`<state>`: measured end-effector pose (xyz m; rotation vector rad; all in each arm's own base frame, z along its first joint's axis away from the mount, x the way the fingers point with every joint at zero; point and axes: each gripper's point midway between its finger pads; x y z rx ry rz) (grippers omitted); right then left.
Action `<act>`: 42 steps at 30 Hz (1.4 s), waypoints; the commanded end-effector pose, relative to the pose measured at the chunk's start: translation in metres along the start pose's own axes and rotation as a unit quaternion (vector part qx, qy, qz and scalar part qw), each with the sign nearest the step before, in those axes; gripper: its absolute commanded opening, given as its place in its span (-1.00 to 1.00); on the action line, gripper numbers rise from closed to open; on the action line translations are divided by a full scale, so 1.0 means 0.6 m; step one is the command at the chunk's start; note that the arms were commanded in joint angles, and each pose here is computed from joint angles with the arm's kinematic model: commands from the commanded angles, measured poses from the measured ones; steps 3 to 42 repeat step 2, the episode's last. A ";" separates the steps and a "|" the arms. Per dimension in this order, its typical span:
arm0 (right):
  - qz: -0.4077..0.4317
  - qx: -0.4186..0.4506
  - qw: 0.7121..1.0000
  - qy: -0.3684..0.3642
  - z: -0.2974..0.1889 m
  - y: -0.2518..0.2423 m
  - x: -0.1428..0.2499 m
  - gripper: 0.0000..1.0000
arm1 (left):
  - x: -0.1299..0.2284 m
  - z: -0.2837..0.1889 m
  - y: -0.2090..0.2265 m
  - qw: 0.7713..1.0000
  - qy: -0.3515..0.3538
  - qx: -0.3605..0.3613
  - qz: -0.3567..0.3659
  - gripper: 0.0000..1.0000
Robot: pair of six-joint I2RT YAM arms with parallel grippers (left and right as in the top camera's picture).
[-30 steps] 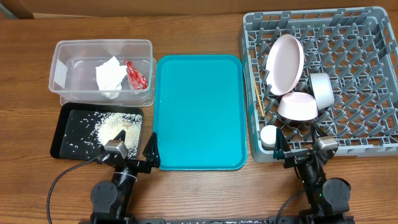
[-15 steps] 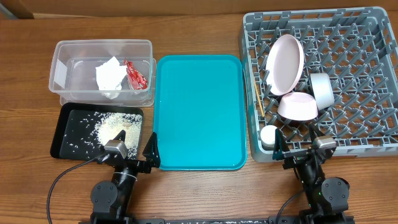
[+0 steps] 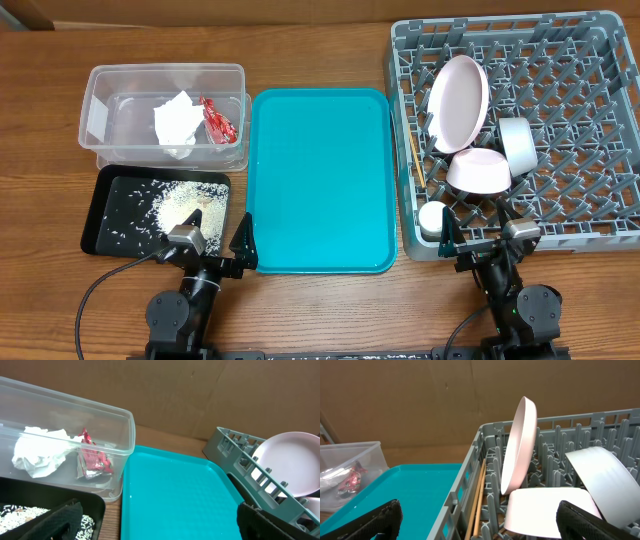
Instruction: Sort waste into correct bins and load items into the dishwasher
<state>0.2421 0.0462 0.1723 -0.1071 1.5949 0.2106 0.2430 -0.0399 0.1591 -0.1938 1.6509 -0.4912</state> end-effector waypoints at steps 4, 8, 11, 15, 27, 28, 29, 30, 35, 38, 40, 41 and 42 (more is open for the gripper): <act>-0.001 0.002 1.000 0.000 0.000 -0.002 0.004 1.00 | 0.003 0.000 -0.005 1.000 0.002 0.009 -0.004 1.00; -0.001 0.002 1.000 0.000 0.000 -0.002 0.004 1.00 | 0.003 0.000 -0.005 1.000 0.002 0.009 -0.004 1.00; -0.001 0.002 1.000 0.000 0.000 -0.002 0.004 1.00 | 0.003 0.000 -0.005 1.000 0.002 0.009 -0.004 1.00; -0.001 0.002 1.000 0.000 0.000 -0.002 0.004 1.00 | 0.003 0.000 -0.005 1.000 0.002 0.009 -0.004 1.00; -0.001 0.002 1.000 0.000 0.000 -0.002 0.004 1.00 | 0.003 0.000 -0.005 1.000 0.002 0.009 -0.004 1.00; -0.001 0.002 1.000 0.000 0.000 -0.002 0.004 1.00 | 0.003 0.000 -0.005 1.000 0.002 0.009 -0.004 1.00; -0.001 0.002 1.000 0.000 0.000 -0.002 0.004 1.00 | 0.003 0.000 -0.005 1.000 0.002 0.009 -0.004 1.00; -0.001 0.002 1.000 0.000 0.000 -0.002 0.004 1.00 | 0.003 0.000 -0.005 1.000 0.002 0.009 -0.004 1.00; -0.001 0.002 1.000 0.000 0.000 -0.002 0.004 1.00 | 0.003 0.000 -0.005 1.000 0.002 0.009 -0.004 1.00; -0.001 0.002 1.000 0.000 0.000 -0.002 0.004 1.00 | 0.003 0.000 -0.005 1.000 0.002 0.009 -0.004 1.00; -0.001 0.002 1.000 0.000 0.000 -0.002 0.004 1.00 | 0.003 0.000 -0.005 1.000 0.002 0.009 -0.004 1.00; -0.001 0.002 1.000 0.000 0.000 -0.002 0.004 1.00 | 0.003 0.000 -0.005 1.000 0.002 0.009 -0.004 1.00; -0.001 0.002 1.000 0.000 0.000 -0.002 0.004 1.00 | 0.003 0.000 -0.005 1.000 0.002 0.009 -0.004 1.00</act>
Point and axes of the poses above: each gripper's point midway between its finger pads, its own z axis out along the fingers, its own y axis along the line the jaws close on, x = y × z, and after that the axes turned 5 degrees about -z, right-handed
